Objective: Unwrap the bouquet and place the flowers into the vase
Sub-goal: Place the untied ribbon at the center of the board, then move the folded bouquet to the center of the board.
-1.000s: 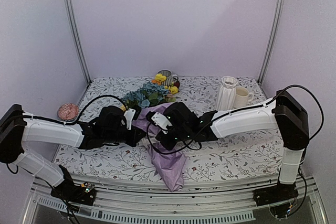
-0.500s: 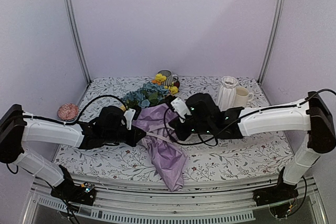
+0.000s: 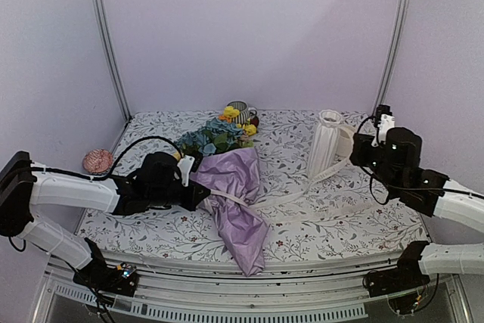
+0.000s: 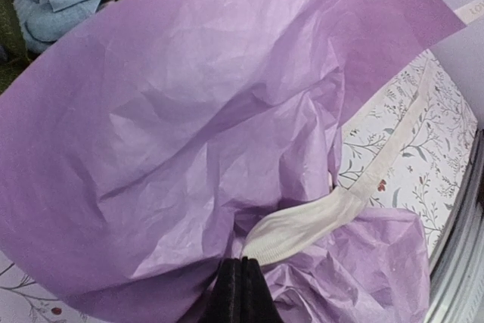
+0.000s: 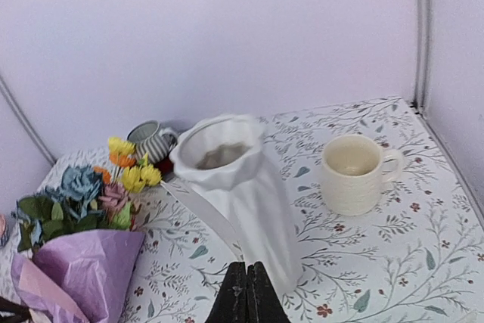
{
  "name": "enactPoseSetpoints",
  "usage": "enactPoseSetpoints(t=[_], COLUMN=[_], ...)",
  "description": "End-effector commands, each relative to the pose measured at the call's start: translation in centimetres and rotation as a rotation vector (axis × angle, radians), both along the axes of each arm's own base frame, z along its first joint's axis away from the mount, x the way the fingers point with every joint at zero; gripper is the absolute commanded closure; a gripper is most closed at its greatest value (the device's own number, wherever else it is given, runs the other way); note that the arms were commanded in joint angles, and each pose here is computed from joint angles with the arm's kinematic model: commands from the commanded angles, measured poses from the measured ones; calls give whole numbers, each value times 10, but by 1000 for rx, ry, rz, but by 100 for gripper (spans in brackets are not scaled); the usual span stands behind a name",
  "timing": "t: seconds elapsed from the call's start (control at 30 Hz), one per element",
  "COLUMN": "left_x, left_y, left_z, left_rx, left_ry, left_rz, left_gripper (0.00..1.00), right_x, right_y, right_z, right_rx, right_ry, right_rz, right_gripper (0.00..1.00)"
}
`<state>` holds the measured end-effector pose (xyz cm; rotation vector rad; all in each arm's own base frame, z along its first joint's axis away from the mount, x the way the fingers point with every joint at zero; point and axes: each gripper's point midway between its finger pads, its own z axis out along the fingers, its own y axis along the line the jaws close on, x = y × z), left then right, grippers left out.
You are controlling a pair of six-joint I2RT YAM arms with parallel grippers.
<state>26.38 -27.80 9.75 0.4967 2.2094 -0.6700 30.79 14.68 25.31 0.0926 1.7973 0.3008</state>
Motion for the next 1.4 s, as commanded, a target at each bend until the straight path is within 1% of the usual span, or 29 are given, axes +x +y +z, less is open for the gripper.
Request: enactPoseSetpoints(t=[0.0,0.13,0.2,0.23,0.4,0.43,0.5,0.53,0.57,0.67,0.73,0.77,0.83,0.87,0.9,0.97,1.0,1.03,1.1,1.2,1.37], left_x=[1,0,0,0,-3,-3,-5,-5,-6,-10,-13,-15,-18,-21,-23,-25,-25,-22,-19,-14,-4], left_y=[7,6,6,7,8,8,10,11,12,17,22,25,33,36,38,45,50,54,62,63,60], left_z=[0,0,2,2,14,17,23,27,30,36,38,37,31,27,24,15,9,7,0,1,0], left_rx=[1,-1,-5,-7,-33,-39,-46,-51,-54,-64,-69,-68,-67,-76,-90,-101,-102,-110,-139,-213,-242], left_ry=[-9,-9,-9,-9,-26,-31,-39,-44,-46,-46,-40,-29,8,28,46,78,92,99,126,138,136], left_rz=[11,8,9,10,7,6,8,11,14,22,37,47,86,98,109,140,160,182,202,182,157], left_gripper=[100,100,95,93,74,69,62,59,57,54,51,50,46,43,38,25,21,19,18,18,18], right_x=[-10,-9,-4,-2,28,33,42,43,43,40,33,29,18,10,4,-9,-16,-21,-32,-43,-55], right_y=[-48,-61,-66,-68,-79,-83,-86,-88,-85,-74,-74,-79,-92,-98,-101,-103,-104,-104,-106,-108,-107], right_z=[11,6,-2,-6,-30,-34,-42,-45,-47,-44,-46,-50,-66,-75,-83,-101,-114,-124,-141,-162,-193], right_rx=[90,55,36,28,22,31,39,45,61,77,70,51,55,43,59,64,69,75,98,139,185], right_ry=[-65,-38,-4,16,147,173,229,252,269,280,312,349,451,512,563,640,671,689,717,766,839], right_rz=[-160,-217,-249,-263,-299,-314,-318,-325,-310,-240,-227,-251,-352,-392,-433,-457,-462,-464,-473,-495,-530], right_gripper=[98,98,98,98,98,88,45,33,28,25,22,21,21,17,15,10,10,10,11,14,24])
